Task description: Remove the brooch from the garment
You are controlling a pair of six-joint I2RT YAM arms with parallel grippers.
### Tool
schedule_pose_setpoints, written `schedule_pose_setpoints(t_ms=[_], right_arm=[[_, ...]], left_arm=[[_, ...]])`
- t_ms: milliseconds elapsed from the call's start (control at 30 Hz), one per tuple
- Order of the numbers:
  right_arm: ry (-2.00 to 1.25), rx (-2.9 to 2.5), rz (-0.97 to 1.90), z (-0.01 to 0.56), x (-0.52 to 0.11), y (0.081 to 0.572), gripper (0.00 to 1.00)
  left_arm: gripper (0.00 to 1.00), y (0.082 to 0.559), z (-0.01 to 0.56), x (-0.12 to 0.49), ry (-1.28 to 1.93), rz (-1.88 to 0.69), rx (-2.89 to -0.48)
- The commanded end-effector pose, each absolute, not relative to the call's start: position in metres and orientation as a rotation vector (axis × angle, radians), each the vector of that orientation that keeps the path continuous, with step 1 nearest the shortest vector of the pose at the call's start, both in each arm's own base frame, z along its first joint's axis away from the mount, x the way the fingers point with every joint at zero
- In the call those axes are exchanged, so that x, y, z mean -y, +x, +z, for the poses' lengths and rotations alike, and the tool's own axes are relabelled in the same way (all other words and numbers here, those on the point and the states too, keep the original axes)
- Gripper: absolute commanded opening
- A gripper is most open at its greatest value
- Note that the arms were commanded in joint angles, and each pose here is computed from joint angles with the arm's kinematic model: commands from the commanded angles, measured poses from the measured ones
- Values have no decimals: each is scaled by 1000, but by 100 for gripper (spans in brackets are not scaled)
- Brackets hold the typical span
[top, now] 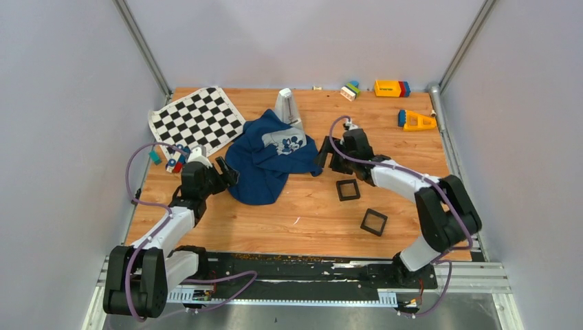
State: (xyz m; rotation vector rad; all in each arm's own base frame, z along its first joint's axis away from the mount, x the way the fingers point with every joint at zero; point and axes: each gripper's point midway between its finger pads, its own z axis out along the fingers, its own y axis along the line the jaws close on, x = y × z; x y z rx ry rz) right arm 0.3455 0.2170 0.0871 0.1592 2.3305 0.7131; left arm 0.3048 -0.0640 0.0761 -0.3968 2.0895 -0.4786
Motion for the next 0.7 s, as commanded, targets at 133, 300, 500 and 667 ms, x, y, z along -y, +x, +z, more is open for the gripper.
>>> schedule_pose_setpoints(t_ms=[133, 300, 500, 667], right_arm=[[45, -2472, 533, 55, -245, 372, 74], [-29, -2518, 464, 36, -252, 369, 68], [-86, -2518, 461, 37, -262, 367, 14], [-36, -2416, 429, 67, -245, 363, 0]], left_arm=[[77, 317, 81, 63, -409, -461, -2100], [74, 322, 74, 72, -373, -506, -2134], [67, 329, 69, 81, -321, -551, -2155], [61, 333, 69, 86, -297, -582, -2156]])
